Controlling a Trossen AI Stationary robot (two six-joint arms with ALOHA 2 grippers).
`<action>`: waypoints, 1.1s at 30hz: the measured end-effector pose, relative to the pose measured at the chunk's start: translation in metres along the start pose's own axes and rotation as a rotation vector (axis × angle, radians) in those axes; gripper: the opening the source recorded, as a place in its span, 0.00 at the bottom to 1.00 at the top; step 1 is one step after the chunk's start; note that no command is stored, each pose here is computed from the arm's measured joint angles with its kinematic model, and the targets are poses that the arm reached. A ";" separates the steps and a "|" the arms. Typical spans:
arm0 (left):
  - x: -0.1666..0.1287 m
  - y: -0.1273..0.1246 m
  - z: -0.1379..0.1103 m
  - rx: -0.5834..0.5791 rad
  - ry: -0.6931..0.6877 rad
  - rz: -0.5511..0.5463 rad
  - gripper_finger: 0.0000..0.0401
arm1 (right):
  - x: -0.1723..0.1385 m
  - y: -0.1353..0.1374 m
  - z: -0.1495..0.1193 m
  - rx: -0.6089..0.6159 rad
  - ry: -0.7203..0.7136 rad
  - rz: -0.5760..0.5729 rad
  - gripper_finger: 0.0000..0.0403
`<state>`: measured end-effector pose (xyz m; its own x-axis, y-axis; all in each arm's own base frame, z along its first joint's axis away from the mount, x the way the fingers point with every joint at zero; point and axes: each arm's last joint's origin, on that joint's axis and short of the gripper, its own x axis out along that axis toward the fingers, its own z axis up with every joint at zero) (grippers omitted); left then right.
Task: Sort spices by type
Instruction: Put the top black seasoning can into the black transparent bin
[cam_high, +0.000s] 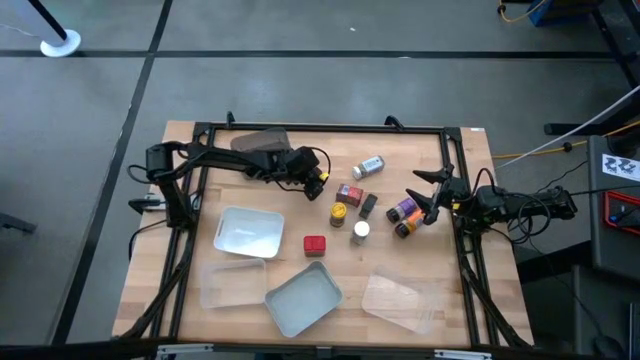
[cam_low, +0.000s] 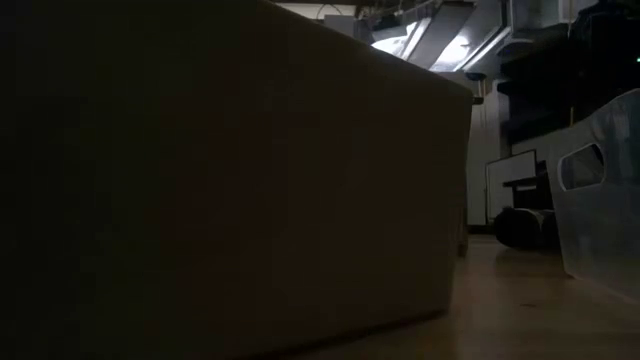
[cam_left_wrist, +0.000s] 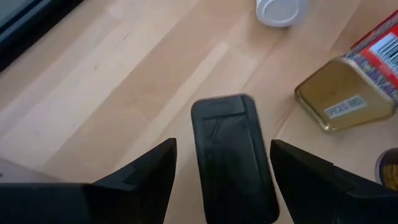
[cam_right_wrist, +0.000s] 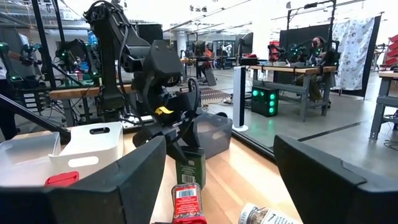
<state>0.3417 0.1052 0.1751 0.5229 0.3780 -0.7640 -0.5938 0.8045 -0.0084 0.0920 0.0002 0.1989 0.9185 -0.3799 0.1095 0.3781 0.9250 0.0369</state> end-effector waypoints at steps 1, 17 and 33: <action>0.000 0.000 0.000 0.000 -0.001 0.000 0.59 | 0.000 0.000 0.000 0.000 0.000 0.000 0.74; -0.003 0.004 0.002 -0.007 -0.004 0.003 0.29 | 0.000 0.000 0.000 0.000 0.000 0.000 0.74; -0.087 0.046 0.038 -0.074 -0.225 0.020 0.30 | 0.000 0.000 0.000 0.000 0.000 0.000 0.74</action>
<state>0.2920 0.1263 0.2660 0.6285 0.4927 -0.6019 -0.6444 0.7632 -0.0483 0.0920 0.0002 0.1989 0.9185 -0.3799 0.1096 0.3781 0.9250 0.0368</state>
